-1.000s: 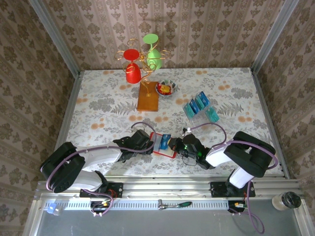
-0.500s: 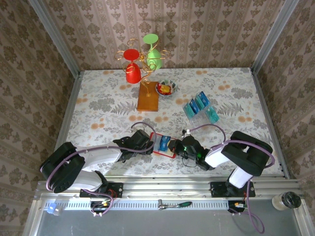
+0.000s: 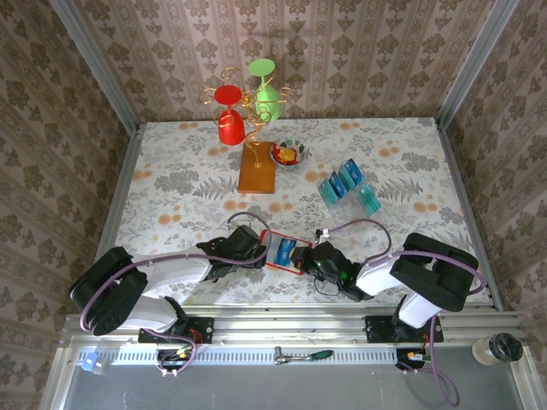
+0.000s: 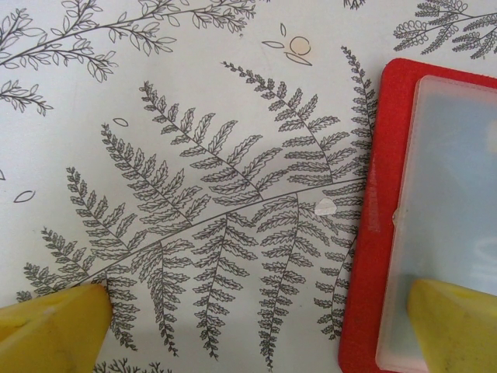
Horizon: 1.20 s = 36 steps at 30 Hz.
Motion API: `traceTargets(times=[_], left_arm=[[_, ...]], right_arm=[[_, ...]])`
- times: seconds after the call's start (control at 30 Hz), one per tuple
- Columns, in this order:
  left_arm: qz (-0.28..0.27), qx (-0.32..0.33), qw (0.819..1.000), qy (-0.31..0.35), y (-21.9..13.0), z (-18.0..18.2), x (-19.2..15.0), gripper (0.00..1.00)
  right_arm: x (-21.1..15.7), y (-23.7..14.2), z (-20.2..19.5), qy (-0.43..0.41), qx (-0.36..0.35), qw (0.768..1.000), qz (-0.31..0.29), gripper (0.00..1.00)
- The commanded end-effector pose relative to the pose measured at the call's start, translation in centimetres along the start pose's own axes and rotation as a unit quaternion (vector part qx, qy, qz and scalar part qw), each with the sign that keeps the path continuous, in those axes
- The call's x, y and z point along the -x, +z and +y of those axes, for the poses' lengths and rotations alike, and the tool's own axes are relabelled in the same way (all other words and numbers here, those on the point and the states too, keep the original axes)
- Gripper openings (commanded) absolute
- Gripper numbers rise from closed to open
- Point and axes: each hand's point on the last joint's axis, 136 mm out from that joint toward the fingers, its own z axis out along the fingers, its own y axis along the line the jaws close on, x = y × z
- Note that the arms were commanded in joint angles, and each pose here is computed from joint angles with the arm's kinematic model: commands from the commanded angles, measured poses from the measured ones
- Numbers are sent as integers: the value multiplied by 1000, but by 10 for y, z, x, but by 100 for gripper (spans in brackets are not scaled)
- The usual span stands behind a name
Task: Put the credit cards into the card holder
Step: Insert the credit card into the card slot.
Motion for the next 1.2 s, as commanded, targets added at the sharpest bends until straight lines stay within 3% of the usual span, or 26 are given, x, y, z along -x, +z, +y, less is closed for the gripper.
traceTargets(times=[0.0, 0.47, 1.17], left_arm=[[56, 37, 998, 7, 2, 23, -36, 100], [55, 35, 998, 6, 2, 23, -36, 100], [55, 36, 998, 6, 3, 24, -36, 100]], right_arm=[[5, -6, -19, 1, -43, 998, -34, 0], [6, -12, -25, 9, -74, 995, -60, 0], [-8, 2, -22, 6, -70, 997, -26, 0]])
